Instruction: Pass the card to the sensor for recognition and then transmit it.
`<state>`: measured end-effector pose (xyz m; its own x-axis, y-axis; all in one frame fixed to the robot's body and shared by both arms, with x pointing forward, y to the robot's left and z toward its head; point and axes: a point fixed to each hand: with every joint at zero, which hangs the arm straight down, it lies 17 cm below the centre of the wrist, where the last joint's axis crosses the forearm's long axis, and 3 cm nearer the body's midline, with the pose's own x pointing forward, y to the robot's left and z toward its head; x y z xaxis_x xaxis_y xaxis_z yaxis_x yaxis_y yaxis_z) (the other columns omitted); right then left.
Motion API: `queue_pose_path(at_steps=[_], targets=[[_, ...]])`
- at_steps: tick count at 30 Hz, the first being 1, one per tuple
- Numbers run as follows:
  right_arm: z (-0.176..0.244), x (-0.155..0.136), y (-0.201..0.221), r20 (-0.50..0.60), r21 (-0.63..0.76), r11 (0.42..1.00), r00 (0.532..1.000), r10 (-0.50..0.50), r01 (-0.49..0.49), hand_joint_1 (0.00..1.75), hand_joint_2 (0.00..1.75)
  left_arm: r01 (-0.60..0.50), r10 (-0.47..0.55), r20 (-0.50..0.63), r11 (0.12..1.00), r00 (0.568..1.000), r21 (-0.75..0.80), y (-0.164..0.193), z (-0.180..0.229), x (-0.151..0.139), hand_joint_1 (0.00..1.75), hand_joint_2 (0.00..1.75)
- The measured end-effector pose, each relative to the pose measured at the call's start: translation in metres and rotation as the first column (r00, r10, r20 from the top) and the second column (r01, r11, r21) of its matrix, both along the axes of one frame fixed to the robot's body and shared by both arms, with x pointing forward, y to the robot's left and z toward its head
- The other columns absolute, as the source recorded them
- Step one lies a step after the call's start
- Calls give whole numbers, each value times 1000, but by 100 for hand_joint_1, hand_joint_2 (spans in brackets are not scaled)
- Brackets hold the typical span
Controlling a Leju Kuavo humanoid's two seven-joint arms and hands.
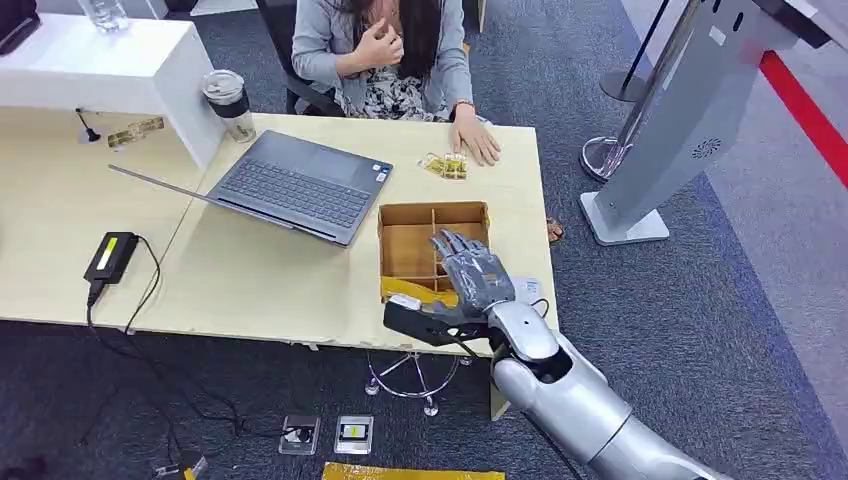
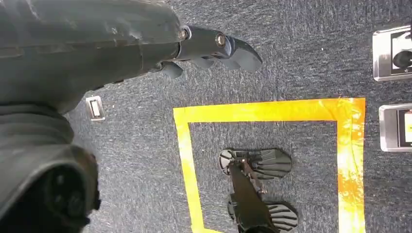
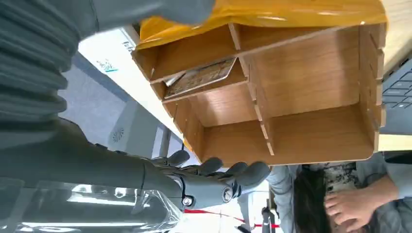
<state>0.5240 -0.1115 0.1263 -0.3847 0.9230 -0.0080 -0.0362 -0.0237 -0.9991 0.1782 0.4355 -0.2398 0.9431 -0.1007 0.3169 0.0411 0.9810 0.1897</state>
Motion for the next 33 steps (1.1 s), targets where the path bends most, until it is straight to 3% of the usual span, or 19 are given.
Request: queue_pose_path(at_steps=[24,25,30,31,32,33], targets=[[-12,7,-16,-13,-37,999,1000,-15,14,2,175,-3,3,0,1000,1000,9,3,0,-1,0,0],[-13,7,-17,-15,-39,999,1000,-15,15,175,175,-3,3,0,1000,1000,9,3,0,-1,0,0],[-18,7,-19,-28,-43,999,999,-20,18,175,175,-3,3,-3,1000,1000,9,3,0,-1,0,0],[-19,7,-20,-29,-44,999,999,-21,19,155,175,-4,4,-5,1000,1000,9,3,0,-1,0,0],[-20,7,-20,-31,-45,999,999,-22,20,89,175,-4,4,-5,1000,1000,9,3,0,-1,0,0],[-21,7,-20,-34,-45,999,999,-23,21,61,175,-4,4,-5,1000,1000,9,3,0,-1,0,0]])
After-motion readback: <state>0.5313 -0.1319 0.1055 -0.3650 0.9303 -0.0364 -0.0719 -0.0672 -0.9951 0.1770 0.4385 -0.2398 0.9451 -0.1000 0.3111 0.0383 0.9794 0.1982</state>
